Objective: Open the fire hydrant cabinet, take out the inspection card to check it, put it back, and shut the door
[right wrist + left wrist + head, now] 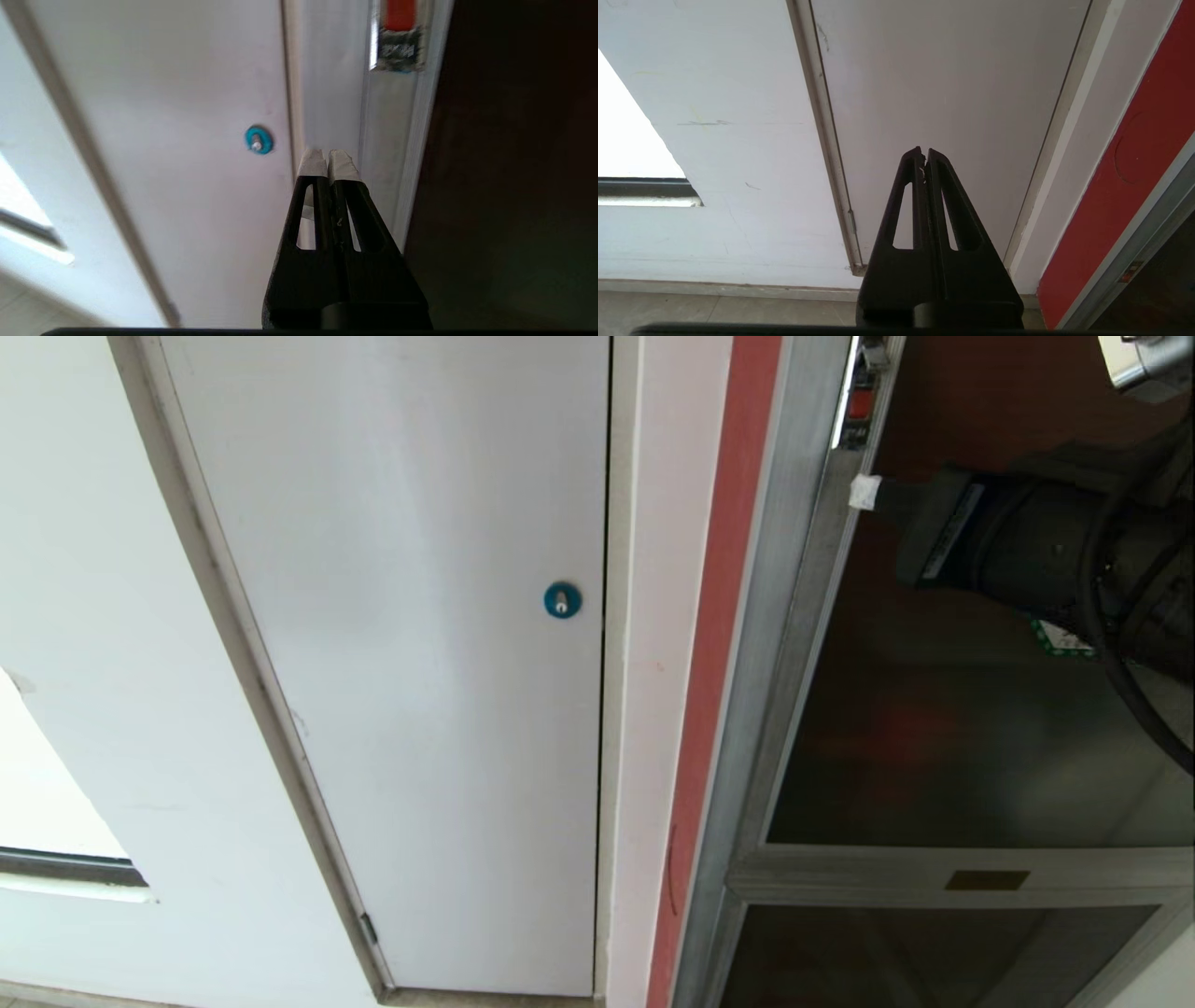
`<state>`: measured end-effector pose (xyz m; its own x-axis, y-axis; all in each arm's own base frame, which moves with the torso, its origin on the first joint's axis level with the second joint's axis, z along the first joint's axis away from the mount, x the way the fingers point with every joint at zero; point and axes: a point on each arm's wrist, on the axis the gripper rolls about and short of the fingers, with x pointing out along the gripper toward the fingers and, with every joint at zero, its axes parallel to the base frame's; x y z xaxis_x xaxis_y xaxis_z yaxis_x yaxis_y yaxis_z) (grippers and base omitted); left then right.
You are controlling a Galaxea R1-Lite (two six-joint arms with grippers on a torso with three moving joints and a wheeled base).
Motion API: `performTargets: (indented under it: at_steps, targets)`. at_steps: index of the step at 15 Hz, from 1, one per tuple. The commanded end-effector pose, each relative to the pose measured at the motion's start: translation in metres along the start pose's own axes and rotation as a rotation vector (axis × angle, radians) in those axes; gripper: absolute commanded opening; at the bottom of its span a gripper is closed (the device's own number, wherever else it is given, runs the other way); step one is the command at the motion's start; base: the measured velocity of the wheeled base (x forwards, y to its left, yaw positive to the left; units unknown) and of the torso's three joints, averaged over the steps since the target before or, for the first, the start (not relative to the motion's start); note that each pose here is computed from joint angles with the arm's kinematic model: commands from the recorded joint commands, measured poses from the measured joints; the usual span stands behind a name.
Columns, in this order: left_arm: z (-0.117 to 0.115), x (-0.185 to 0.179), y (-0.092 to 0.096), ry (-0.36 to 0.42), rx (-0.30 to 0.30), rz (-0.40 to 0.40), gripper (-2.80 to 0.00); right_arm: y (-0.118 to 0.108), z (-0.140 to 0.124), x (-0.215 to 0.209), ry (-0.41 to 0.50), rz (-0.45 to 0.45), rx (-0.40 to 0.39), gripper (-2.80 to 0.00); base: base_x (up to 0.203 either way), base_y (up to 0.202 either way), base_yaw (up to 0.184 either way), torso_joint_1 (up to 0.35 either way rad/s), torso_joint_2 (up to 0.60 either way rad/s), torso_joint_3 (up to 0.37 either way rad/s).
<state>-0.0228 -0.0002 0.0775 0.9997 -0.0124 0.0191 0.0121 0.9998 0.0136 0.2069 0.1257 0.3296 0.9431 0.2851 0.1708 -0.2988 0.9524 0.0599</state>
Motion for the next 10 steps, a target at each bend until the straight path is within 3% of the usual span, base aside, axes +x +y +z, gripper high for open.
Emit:
performTargets:
  at_steps: [1,7,8,10]
  targets:
    - [-0.004,0.001,0.000,0.014,0.000,0.000,-2.80,0.001,-0.016,0.001,-0.033,-0.035,-0.047,-2.80,0.000,0.000,0.000,0.000,0.00,0.000]
    - [-0.004,0.001,0.000,0.013,0.000,0.000,-2.80,0.002,-0.027,0.007,-0.113,-0.068,-0.169,-2.80,0.000,0.000,0.000,0.000,0.00,0.000]
    - [-0.004,0.001,0.000,0.014,0.000,-0.001,-2.80,0.002,-0.027,0.008,-0.126,-0.071,-0.172,0.00,0.000,0.000,0.000,0.000,0.00,0.000]
    - [-0.004,0.001,0.000,0.014,0.000,0.000,-2.80,0.002,-0.025,0.010,-0.161,-0.085,-0.160,0.00,0.000,0.000,0.000,0.000,0.00,0.000]
